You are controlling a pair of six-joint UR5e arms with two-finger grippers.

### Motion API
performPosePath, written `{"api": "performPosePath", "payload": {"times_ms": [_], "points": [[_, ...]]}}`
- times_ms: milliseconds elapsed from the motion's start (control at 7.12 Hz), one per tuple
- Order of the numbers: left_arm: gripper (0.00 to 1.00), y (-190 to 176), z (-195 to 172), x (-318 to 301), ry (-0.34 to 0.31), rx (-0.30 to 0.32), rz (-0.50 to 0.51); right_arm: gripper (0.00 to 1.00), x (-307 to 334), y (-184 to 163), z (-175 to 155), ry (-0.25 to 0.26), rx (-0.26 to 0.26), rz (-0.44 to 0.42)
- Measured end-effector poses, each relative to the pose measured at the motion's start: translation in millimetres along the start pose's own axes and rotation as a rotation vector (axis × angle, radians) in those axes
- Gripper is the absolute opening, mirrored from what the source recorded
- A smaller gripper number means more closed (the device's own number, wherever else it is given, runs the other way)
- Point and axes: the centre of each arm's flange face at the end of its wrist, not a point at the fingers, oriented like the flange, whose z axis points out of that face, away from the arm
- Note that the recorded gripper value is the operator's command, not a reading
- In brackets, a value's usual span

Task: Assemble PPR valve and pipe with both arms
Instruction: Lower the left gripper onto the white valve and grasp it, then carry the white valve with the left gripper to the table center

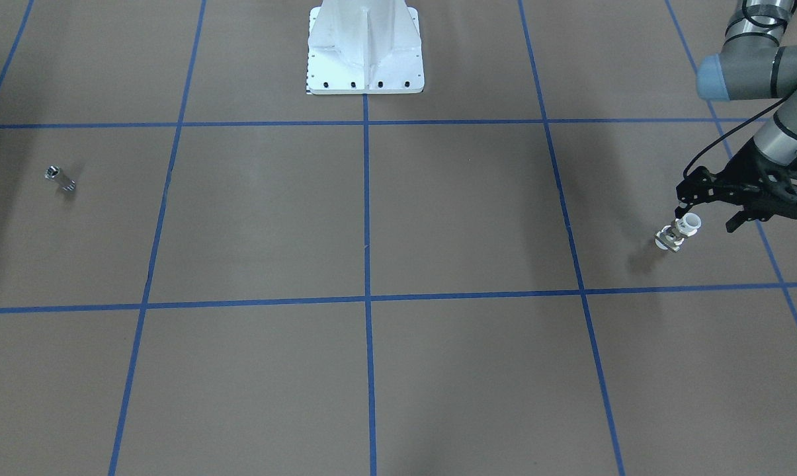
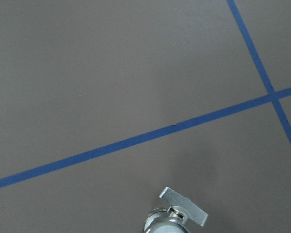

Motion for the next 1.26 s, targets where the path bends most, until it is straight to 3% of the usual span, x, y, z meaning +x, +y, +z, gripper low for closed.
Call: {"api": "performPosePath", "payload": {"times_ms": [421, 561, 702, 842, 1123, 1263], "points": [[1.00, 10.5, 26.9, 7.1, -0.018, -0.039, 0.008, 1.00, 0.2, 0.2, 0.3, 0.000, -0.001, 0.001], [0.89, 12.5, 33.6, 5.4, -0.024, -0.048, 0.007, 1.00, 0.6, 0.6, 0.7, 0.000, -0.002, 0.001], [0.55, 12.5, 36.7, 5.2, -0.027, -0.051, 0.008, 1.00, 0.8, 0.7, 1.0, 0.000, -0.002, 0.002], [0.27, 12.2, 37.7, 5.4, -0.027, -0.051, 0.009, 1.00, 0.9, 0.7, 1.1, 0.000, -0.002, 0.002], [0.01, 9.7, 37.0, 8.0, -0.023, -0.047, 0.013, 1.00, 0.8, 0.5, 1.0, 0.000, -0.001, 0.001], [0.00, 7.0, 35.7, 10.9, -0.017, -0.044, 0.015, 1.00, 0.6, 0.4, 0.8, 0.000, -0.001, 0.001]]}}
